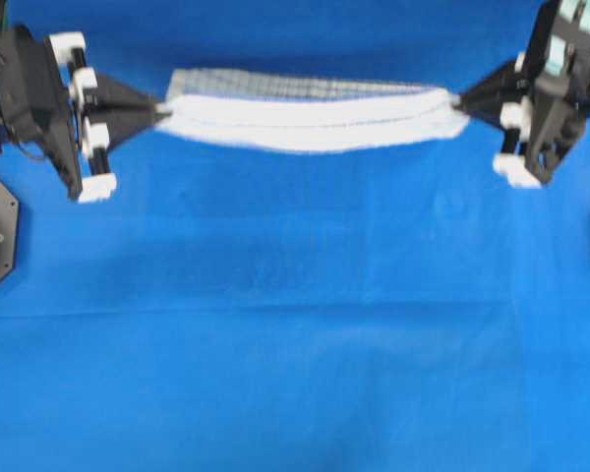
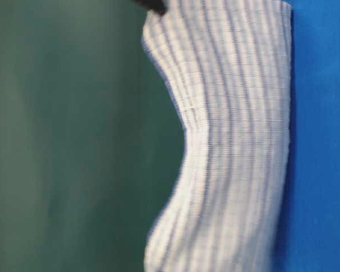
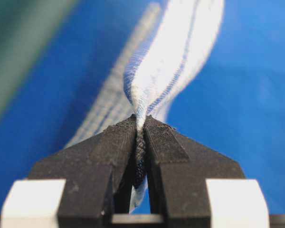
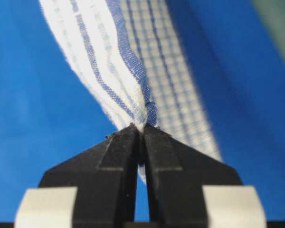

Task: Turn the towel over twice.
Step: 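Lift the far edge and pull it toward the near side, then lay the towel flat and open both grippers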

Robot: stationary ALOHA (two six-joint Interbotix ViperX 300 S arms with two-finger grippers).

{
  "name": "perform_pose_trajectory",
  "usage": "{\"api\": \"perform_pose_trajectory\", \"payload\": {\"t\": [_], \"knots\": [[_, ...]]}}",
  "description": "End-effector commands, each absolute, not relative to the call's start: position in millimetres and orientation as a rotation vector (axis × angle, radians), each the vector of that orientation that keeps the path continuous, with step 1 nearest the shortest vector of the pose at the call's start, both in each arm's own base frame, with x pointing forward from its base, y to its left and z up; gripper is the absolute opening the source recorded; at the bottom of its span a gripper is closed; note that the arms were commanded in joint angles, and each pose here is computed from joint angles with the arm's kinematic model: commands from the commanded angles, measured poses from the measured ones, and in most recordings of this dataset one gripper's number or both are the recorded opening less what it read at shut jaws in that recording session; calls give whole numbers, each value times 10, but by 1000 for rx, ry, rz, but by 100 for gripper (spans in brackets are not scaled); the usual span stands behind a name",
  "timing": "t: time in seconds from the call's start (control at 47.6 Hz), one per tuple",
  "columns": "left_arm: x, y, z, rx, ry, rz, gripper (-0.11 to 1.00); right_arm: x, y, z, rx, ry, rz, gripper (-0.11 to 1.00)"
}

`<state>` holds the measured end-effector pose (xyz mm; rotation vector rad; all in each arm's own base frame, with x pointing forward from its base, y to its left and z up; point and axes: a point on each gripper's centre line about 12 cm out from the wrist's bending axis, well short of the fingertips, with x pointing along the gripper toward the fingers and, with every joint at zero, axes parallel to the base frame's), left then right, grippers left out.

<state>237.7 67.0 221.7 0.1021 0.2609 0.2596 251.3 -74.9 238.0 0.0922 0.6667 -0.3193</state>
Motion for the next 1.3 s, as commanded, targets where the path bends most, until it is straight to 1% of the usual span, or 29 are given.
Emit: {"api": "perform_pose_trajectory", "payload": {"t": [0.0,0.21,0.357,0.526,0.673,0.82,1.072,1.283], "knots": [[2407,506,2103,103,292,191,3,2532,-618,2321,109,670,-276,4],[2491,107,1826,78,387,29,3,2516,-318,2003,162,728,-190,4],[2544,-42,1627,63,464,-26,3,2556,-104,1828,201,743,-130,4],[2619,-193,1514,49,505,-76,3,2626,111,1670,209,772,-65,4],[2680,-330,1456,40,522,-118,3,2663,205,1579,221,806,-48,4],[2717,-399,1419,43,536,-139,3,2669,234,1547,220,819,-42,4],[2724,-400,1395,53,552,-141,3,2680,252,1515,219,832,-39,4],[2715,-399,1378,48,572,-140,3,2744,339,1459,228,860,-24,4]]}}
